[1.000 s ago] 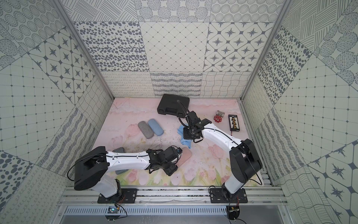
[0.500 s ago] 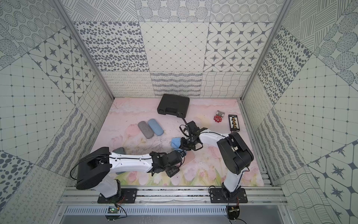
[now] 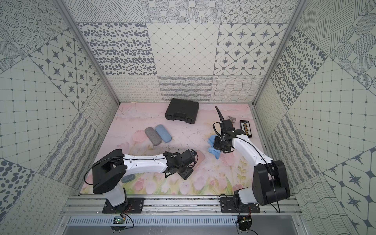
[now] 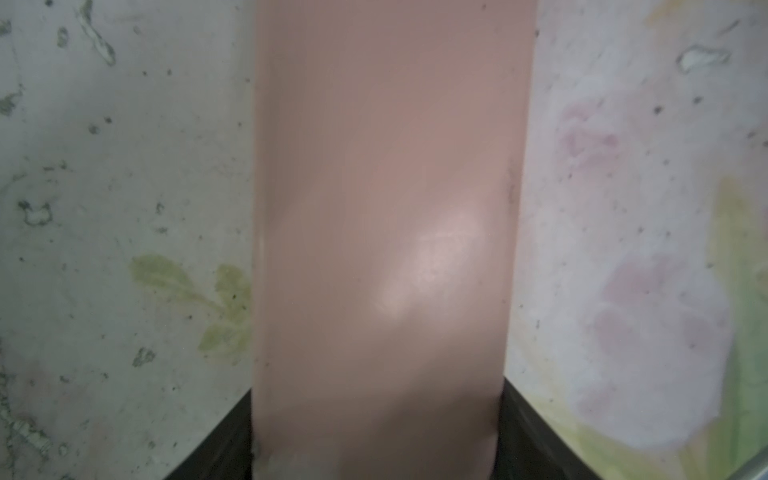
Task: Wipe the eyeglass case
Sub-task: Move the eyeglass case from the center of the board.
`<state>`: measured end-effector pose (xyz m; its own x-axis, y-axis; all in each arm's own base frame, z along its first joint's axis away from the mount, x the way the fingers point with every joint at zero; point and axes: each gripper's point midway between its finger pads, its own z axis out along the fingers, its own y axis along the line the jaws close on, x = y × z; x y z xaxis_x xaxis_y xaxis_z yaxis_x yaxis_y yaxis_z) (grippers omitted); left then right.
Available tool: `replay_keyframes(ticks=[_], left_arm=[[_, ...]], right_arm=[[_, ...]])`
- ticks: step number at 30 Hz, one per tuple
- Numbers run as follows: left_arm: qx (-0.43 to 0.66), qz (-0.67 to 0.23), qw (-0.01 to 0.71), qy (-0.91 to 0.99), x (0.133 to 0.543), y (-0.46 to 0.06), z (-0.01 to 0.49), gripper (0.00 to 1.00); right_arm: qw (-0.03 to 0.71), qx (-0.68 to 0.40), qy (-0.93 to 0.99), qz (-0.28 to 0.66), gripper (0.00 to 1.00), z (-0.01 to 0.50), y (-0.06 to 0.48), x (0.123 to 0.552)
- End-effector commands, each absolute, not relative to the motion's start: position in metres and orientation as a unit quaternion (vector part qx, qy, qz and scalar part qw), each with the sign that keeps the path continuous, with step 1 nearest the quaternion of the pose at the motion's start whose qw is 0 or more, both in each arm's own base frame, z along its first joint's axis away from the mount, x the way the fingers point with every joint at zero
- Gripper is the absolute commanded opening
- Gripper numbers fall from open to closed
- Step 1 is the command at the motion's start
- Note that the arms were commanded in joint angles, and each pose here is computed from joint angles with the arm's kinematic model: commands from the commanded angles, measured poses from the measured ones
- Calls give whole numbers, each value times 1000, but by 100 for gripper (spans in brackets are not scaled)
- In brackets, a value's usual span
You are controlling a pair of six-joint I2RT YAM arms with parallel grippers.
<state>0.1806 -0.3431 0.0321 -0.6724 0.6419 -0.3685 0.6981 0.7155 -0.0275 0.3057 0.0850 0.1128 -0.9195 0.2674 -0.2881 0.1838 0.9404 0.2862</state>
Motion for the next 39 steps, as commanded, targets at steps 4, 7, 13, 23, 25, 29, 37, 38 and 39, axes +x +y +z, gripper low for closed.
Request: replay_keyframes(ticks=[4,7,13,23,25,29,37,38,39], left_arm=[[256,-157,86,950,181,-405,32,30],[239,-171,59,954,182,-427,25,32],[172,-194,53,964,202,-453,23,33],[133,-251,52,957,215,-490,32,69],[130,-263,65,954,222,-494,39,74],[130,-285,82,946,230,-497,51,83],[144,-300,115,936,235,-494,75,91],[147,-288,130,937,236,-484,81,91],[148,-272,151,939,239,-471,88,92]], right_arm=[[187,154,963,116,0,128,53,304],[195,157,961,115,0,129,50,299],[205,178,957,107,0,129,35,291],[198,190,954,120,0,125,32,291],[190,187,956,125,0,122,34,288],[189,184,957,125,0,122,35,286],[191,184,956,125,0,126,35,283],[190,183,956,130,0,128,37,282],[188,178,956,135,0,129,43,280]])
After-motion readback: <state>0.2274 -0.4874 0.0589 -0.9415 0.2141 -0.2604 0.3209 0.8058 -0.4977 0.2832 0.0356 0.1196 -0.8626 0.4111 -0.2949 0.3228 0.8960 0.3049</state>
